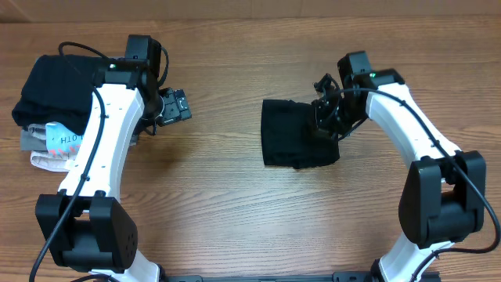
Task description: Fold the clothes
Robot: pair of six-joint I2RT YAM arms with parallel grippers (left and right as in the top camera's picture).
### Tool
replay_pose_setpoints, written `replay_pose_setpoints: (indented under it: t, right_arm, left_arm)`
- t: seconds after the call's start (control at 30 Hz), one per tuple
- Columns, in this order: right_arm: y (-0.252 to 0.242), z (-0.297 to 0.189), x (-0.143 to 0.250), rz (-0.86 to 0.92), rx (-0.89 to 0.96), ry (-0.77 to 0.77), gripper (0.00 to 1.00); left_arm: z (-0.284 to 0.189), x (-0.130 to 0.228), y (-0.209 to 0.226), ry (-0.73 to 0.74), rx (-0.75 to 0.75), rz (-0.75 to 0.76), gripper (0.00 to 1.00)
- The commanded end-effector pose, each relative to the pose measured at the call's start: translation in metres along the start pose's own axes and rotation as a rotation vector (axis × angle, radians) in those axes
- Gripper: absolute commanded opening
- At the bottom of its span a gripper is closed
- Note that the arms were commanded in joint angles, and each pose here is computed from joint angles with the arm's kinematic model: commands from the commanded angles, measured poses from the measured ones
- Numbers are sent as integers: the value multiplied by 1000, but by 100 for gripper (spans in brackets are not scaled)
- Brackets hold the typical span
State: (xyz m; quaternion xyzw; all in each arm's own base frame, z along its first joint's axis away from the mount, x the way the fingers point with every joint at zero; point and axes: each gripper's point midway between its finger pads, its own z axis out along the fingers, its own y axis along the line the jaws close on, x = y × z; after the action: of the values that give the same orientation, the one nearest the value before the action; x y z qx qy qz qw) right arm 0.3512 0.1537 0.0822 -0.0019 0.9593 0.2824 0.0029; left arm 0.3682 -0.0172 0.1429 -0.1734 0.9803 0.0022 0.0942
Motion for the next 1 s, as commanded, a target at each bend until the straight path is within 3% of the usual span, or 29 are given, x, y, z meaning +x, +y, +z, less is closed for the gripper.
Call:
replay_pose_setpoints:
  t: [0.0,0.43,0.7,0.97]
  right_arm:
    - [-12,11,5,-25,24,-30,4]
    - [-60,61,25,-43,74,-80,4]
    - [2,32,9,-128,-154,-58,4]
    - [34,13,-4,-165,-238,-71,4]
  left_arm:
    - [3,-1,3,3,-16,8,100]
    - [3,-1,3,3,-16,8,100]
    - [3,-1,3,3,-15,8,100]
    - [3,-1,3,3,-15,8,100]
